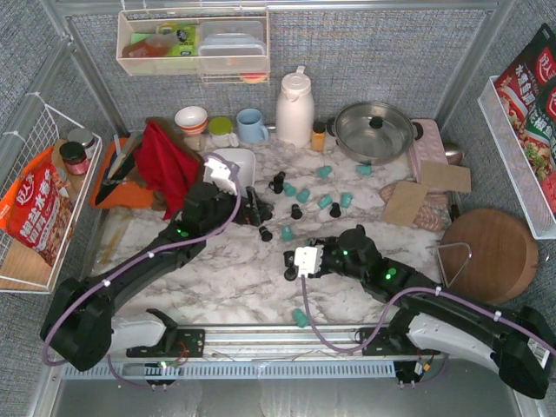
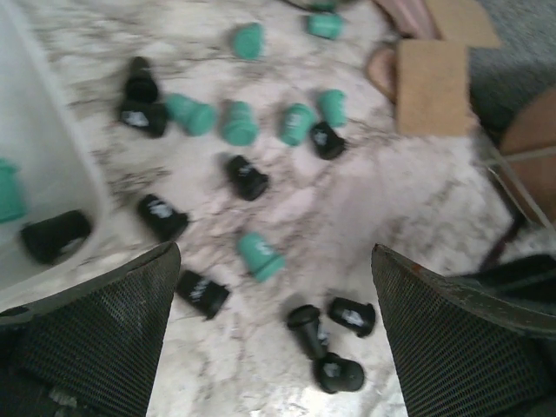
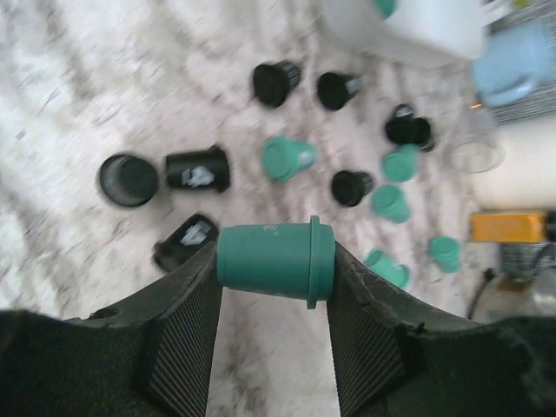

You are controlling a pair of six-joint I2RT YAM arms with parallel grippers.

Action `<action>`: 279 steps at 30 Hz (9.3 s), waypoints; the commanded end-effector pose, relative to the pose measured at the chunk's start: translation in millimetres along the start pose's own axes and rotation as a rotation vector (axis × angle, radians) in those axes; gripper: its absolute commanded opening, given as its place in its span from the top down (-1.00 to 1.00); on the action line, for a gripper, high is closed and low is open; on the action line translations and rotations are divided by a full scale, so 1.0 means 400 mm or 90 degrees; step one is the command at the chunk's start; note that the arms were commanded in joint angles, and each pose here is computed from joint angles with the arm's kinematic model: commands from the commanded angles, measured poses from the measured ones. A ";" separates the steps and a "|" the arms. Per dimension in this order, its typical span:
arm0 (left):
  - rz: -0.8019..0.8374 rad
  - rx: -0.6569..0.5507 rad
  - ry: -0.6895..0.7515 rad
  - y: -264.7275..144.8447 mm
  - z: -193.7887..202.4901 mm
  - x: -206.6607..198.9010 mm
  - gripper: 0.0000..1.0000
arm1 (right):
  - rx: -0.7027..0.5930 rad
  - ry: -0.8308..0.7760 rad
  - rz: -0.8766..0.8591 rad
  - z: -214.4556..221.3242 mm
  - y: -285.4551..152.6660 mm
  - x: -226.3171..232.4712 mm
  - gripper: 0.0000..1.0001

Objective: Mix the coffee capsules in the storage basket

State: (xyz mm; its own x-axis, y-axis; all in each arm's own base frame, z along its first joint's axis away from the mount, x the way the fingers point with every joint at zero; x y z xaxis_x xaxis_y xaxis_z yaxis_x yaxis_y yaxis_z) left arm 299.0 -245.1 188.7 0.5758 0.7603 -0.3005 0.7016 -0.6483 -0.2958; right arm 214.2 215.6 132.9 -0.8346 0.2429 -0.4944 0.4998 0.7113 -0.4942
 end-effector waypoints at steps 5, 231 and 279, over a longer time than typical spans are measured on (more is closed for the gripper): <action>0.185 -0.053 0.032 0.024 -0.045 -0.182 -0.95 | -0.208 0.028 0.249 -0.133 -0.043 -0.171 0.41; -0.167 -0.222 0.348 0.111 -0.030 0.166 0.02 | -0.002 0.666 0.194 -0.081 -0.144 -0.143 -0.44; -0.298 -0.088 0.086 -0.062 -0.034 0.286 -0.99 | 0.432 0.568 0.049 -0.009 0.031 0.334 -0.19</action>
State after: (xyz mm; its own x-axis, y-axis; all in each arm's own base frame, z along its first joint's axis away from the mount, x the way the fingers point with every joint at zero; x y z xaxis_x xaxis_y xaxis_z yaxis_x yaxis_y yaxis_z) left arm 356.1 -138.2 179.0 0.2191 0.9756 -0.0131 0.9498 -0.2164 -0.2261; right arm 120.9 266.0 70.4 -0.5449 0.8381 0.0260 0.3875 0.2792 -0.8786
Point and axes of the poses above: each gripper's point midway between its finger pads, its own y axis out along the fingers, its own x axis along the line the jaws close on, z = x × y, the point moved 1 cm from there along -y, back along the fingers, and after that the axes turned 8 degrees about y, right-handed, at the moved point
